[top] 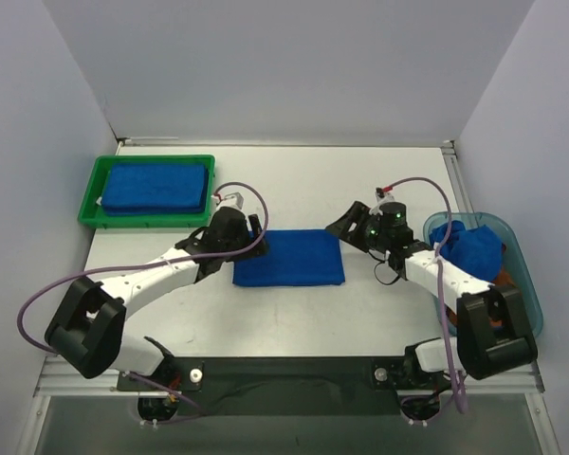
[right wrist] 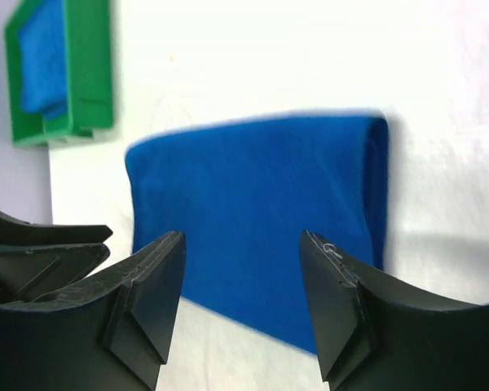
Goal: Fold and stack the towels
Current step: Fold the towel
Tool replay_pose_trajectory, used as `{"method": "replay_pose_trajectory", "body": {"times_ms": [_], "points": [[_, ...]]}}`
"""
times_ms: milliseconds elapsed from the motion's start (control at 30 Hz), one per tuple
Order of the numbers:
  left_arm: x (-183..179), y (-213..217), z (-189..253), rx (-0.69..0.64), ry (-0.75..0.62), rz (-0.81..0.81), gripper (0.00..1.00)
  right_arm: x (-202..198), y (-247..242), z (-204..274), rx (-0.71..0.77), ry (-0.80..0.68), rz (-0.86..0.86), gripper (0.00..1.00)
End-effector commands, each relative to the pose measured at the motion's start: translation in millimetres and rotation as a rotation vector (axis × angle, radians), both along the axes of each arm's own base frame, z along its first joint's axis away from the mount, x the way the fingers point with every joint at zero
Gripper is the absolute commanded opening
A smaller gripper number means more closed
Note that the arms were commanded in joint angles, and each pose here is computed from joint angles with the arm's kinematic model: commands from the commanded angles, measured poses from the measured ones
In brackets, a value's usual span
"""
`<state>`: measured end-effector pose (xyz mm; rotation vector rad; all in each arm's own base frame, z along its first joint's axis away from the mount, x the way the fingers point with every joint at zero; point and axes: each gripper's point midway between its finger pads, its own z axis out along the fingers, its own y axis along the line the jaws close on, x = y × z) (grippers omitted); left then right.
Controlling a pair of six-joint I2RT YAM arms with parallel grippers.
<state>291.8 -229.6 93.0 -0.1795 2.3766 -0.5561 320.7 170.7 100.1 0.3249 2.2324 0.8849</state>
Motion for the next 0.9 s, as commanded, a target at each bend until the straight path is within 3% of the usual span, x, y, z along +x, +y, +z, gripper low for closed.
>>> {"method": "replay_pose_trajectory", "body": {"times_ms": [0, 67, 267, 467, 567, 733, 867], "points": [[57, -22, 44, -0.119, -0.176, 0.023, 0.77, 50, 26, 36, 0.092, -0.177, 0.006, 0.59], [80, -24, 50, -0.146, -0.222, 0.035, 0.76, 63, 35, 38, 0.126, -0.197, 0.005, 0.6], [118, -15, 9, -0.126, -0.204, 0.061, 0.72, 101, 43, 7, 0.166, -0.231, -0.042, 0.61], [108, 14, -63, -0.047, -0.079, 0.139, 0.71, 101, 15, -58, 0.155, -0.142, -0.133, 0.61], [105, 21, -73, -0.058, -0.062, 0.152, 0.71, 95, 2, -77, 0.113, -0.115, -0.151, 0.61], [105, 21, -54, -0.065, -0.106, 0.13, 0.71, 100, -6, -50, 0.114, -0.17, -0.143, 0.61], [108, 16, -4, -0.104, -0.193, 0.106, 0.75, 96, 0, -18, 0.117, -0.2, -0.097, 0.62]]}}
